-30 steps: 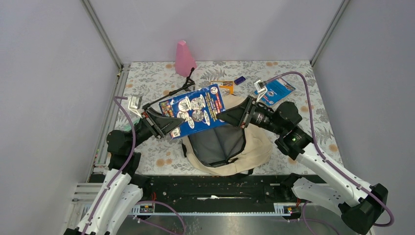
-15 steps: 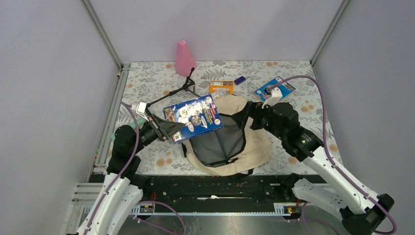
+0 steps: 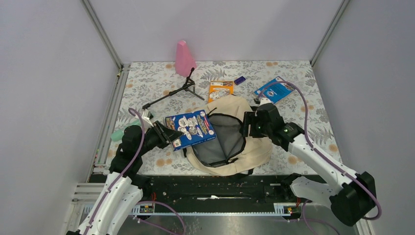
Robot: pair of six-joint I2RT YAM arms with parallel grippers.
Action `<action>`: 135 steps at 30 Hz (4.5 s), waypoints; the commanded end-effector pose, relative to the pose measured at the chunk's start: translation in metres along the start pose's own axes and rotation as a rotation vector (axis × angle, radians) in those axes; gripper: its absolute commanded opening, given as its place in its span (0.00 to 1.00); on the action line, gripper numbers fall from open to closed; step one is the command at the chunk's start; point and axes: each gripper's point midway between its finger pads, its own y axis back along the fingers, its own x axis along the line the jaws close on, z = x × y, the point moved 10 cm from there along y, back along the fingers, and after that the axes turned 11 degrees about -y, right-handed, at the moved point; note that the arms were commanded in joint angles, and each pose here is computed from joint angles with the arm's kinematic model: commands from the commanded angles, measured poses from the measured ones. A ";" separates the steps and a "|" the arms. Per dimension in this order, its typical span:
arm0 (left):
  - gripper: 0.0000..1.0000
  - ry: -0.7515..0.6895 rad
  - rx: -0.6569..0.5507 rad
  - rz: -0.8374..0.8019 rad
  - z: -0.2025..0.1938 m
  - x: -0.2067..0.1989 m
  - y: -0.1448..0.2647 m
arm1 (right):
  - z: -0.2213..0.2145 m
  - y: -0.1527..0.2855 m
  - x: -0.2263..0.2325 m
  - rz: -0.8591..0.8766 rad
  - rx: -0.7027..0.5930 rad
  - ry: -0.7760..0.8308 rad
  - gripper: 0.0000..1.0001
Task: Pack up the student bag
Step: Place the book in the student bag.
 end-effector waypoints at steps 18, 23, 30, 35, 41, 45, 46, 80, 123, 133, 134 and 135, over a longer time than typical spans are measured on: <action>0.00 0.006 -0.030 0.051 -0.006 0.017 -0.009 | 0.043 0.043 0.046 0.247 -0.074 0.005 0.00; 0.00 0.034 -0.053 -0.026 -0.012 0.027 -0.024 | 0.045 0.049 0.050 0.279 -0.081 -0.010 0.00; 0.00 0.089 -0.111 -0.112 -0.016 0.029 -0.042 | 0.049 0.055 0.054 0.303 -0.102 -0.021 0.00; 0.00 0.090 -0.136 -0.134 -0.018 0.020 -0.053 | 0.052 0.058 0.058 0.335 -0.114 -0.042 0.00; 0.00 0.076 -0.104 -0.166 -0.024 0.005 -0.072 | 0.060 0.070 0.068 0.425 -0.168 -0.074 0.00; 0.00 0.091 -0.107 -0.189 -0.028 0.001 -0.084 | 0.065 0.079 0.074 0.463 -0.190 -0.084 0.00; 0.00 0.097 -0.112 -0.195 -0.028 0.000 -0.087 | 0.066 0.081 0.075 0.473 -0.195 -0.086 0.00; 0.47 -0.090 0.042 -0.033 -0.066 -0.035 -0.196 | 0.064 0.059 0.082 0.457 -0.178 -0.111 0.00; 0.39 -0.157 0.165 0.329 -0.058 0.038 -0.158 | 0.052 0.048 0.074 0.392 -0.152 -0.070 0.00; 0.00 -0.165 0.016 0.476 -0.032 0.060 -0.119 | 0.023 0.024 0.099 0.335 -0.076 0.063 0.00; 0.00 -0.160 -0.014 0.509 -0.027 0.067 -0.110 | 0.020 0.022 0.104 0.340 -0.067 0.076 0.00; 0.00 -0.158 -0.036 0.527 -0.023 0.070 -0.102 | 0.016 0.018 0.109 0.345 -0.051 0.083 0.00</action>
